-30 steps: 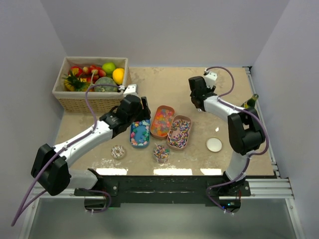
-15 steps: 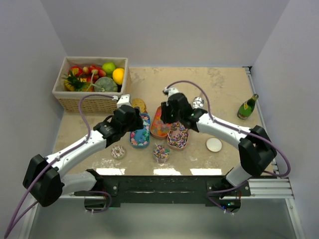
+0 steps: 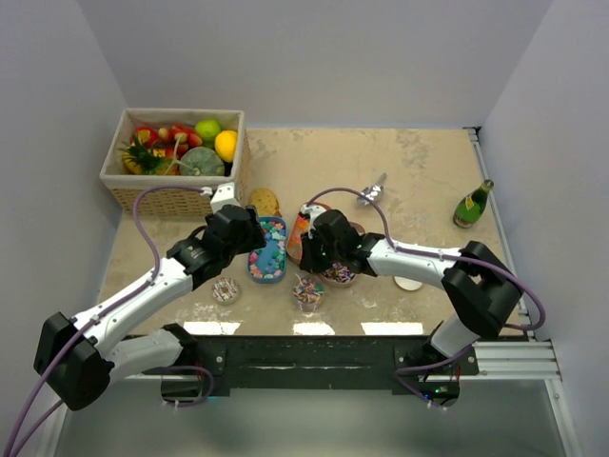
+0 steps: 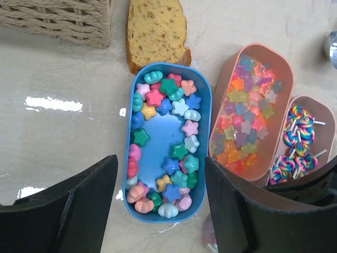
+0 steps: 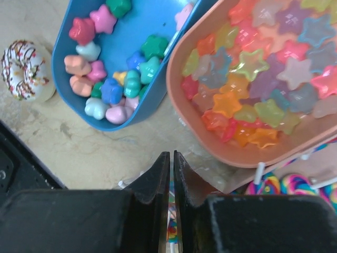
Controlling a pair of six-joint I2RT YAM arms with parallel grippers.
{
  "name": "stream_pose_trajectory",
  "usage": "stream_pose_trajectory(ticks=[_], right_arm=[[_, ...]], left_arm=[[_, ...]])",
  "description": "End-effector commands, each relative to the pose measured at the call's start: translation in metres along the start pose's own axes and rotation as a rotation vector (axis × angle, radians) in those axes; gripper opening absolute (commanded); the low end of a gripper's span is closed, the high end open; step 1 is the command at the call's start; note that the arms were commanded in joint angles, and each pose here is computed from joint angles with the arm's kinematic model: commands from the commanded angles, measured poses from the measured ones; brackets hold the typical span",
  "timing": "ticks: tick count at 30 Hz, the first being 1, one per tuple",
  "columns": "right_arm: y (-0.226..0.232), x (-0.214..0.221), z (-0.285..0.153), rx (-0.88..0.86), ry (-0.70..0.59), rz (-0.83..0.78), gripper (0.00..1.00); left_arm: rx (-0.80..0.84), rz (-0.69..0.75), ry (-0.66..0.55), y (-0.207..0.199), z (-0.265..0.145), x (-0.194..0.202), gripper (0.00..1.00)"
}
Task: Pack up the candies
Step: Adjust the fake candies in the packing bottle.
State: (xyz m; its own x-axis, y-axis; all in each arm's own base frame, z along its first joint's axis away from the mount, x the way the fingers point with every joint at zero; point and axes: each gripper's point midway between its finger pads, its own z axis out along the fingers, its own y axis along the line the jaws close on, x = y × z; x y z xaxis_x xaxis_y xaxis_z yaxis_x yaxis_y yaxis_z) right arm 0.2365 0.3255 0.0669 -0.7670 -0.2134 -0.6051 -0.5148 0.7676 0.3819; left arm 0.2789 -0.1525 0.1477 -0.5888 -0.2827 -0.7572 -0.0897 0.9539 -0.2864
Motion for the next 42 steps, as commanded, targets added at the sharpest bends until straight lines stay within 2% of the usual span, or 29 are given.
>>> stream_pose_trajectory(ticks=[1,8,26,36,42], right_arm=[[0.025,-0.008,0.002,-0.111,-0.041,0.01,0.1],[0.042,-0.004,-0.003,-0.215,-0.047,0.004,0.1],[0.055,0.02,-0.045,-0.322,0.004,-0.053,0.13],[0.022,0.042,-0.023,-0.165,0.09,-0.03,0.12],[0.01,0.051,-0.027,-0.112,0.133,-0.049,0.12]], left_arm=[[-0.035,-0.029,-0.042,0.006,-0.002,-0.011,0.72],[-0.042,-0.024,-0.031,0.008,0.001,-0.006,0.72],[-0.044,-0.014,-0.021,0.005,0.009,-0.002,0.72],[0.008,0.022,0.034,-0.005,0.016,0.01,0.71],[0.021,0.041,0.06,-0.01,0.022,0.016,0.71]])
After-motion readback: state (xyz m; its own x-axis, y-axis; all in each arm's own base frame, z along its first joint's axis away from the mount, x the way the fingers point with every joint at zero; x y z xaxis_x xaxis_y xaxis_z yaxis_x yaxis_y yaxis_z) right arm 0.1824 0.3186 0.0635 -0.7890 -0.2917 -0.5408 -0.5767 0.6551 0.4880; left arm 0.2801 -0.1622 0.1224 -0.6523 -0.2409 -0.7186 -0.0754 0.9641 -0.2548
